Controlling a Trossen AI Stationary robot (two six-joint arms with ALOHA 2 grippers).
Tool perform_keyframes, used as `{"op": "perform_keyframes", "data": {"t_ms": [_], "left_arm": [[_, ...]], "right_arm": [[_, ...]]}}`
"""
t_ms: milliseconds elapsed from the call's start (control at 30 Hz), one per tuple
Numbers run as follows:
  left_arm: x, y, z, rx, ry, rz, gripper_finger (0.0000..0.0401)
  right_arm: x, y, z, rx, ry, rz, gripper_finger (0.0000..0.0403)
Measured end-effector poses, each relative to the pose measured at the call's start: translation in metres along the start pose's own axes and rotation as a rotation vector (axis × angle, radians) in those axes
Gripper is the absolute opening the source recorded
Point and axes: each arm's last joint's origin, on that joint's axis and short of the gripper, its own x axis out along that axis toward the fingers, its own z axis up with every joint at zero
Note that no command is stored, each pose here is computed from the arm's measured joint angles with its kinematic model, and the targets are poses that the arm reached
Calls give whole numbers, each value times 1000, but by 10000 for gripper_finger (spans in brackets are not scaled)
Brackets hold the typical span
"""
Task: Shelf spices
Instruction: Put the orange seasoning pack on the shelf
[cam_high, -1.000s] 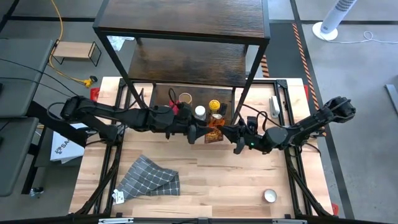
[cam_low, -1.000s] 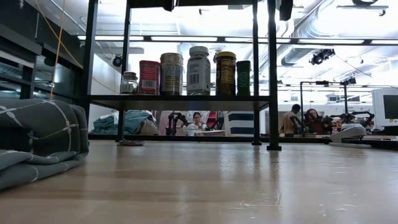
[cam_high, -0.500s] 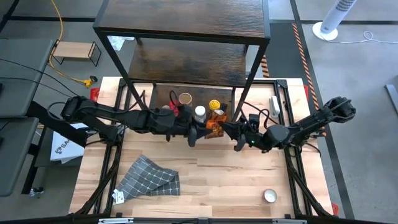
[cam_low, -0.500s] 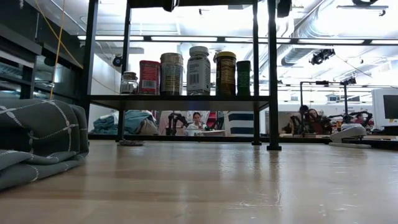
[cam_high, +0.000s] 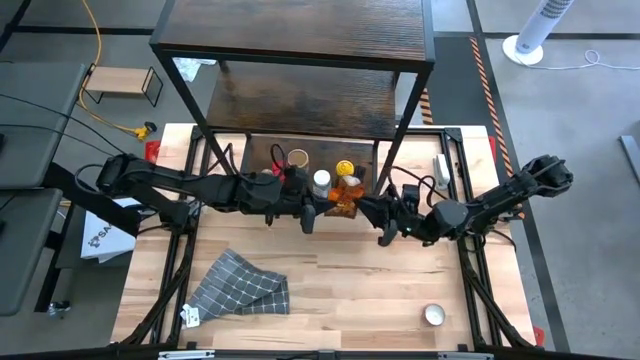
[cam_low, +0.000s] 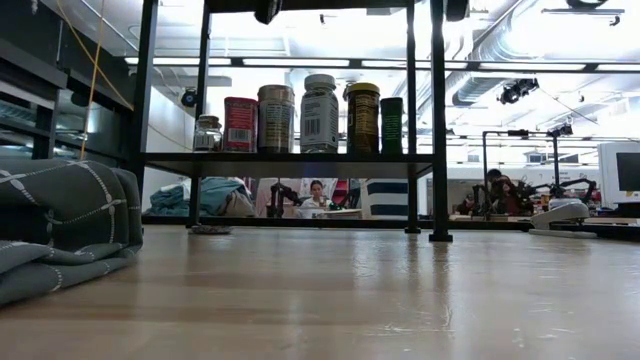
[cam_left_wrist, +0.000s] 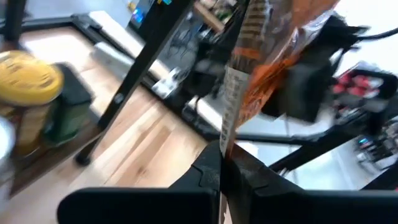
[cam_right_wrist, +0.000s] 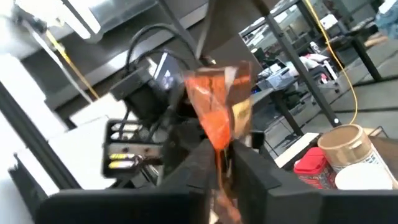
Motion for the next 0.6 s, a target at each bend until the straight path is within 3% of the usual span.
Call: {"op": "perform_keyframes", "data": {"t_ms": [233,333,467,600], "left_arm": [[-25,6,2,51,105,77,1],[-38,10,1,119,219,90,1],[-50,19,-3,213,492,143,1],[-48,11,3,360,670,130,0]], "right_arm": [[-12,5,9,-62,49,-22,169],[-20,4,15,-105,120,-27,208],[-28,6,27,-173,356,-2,238],[-25,11,44,-365,654,-30,244]]}}
